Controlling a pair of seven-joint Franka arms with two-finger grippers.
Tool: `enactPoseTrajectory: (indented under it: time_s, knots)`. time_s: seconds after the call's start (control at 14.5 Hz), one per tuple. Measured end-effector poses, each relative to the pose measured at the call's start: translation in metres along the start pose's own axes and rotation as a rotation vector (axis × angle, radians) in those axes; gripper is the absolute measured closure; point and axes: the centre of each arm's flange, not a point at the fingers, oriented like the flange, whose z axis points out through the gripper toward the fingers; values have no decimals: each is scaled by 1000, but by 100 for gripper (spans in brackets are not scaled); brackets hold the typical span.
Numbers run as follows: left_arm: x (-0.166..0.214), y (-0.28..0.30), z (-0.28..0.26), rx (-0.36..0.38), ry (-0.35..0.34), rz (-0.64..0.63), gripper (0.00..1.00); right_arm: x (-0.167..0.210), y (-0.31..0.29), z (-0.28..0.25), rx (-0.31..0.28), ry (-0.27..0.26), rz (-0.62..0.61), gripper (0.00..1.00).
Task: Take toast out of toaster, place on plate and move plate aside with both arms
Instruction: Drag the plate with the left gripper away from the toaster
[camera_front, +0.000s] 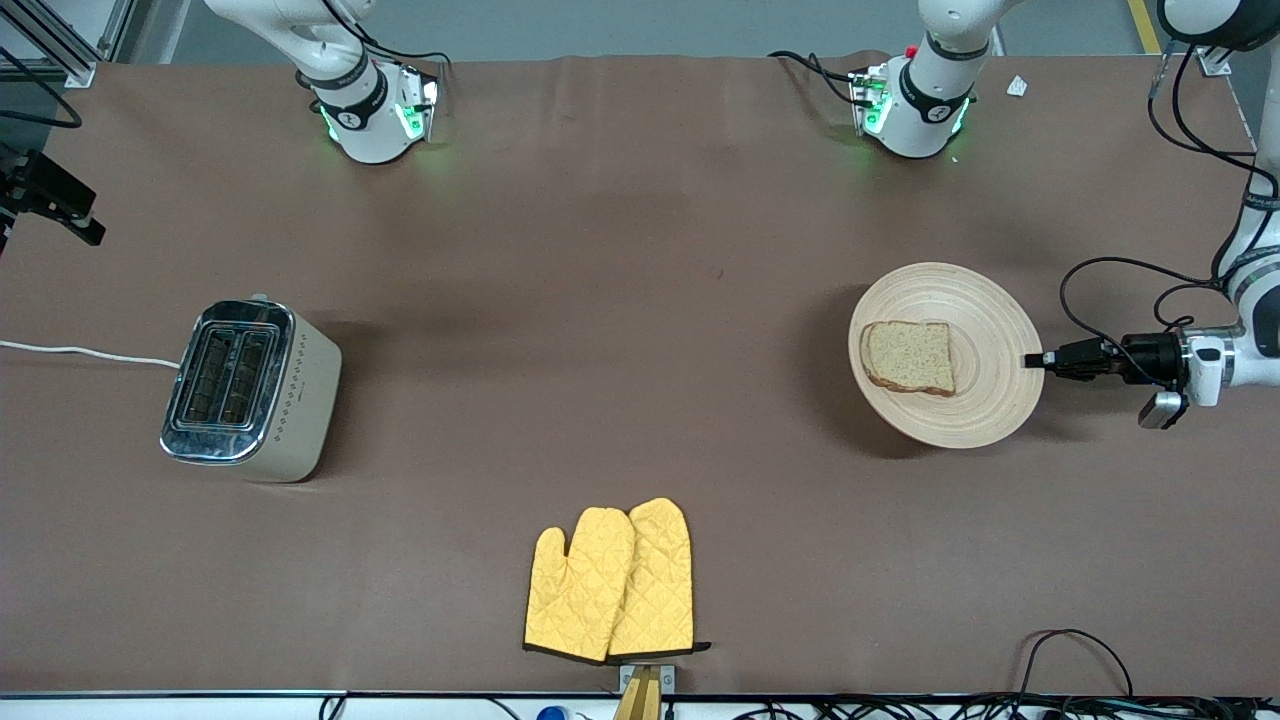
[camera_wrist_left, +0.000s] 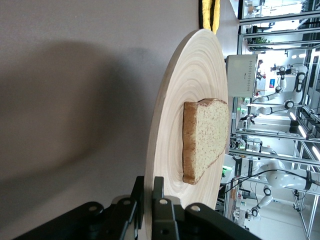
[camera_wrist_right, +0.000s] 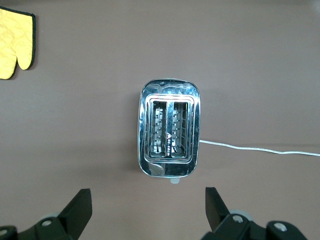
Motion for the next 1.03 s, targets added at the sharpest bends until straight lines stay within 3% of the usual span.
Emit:
enactPoseTrajectory:
  time_s: [1.03]
  knots:
    - [17,-55,-27,94,51,35,91,1,-1,2,0,-4,-1,0]
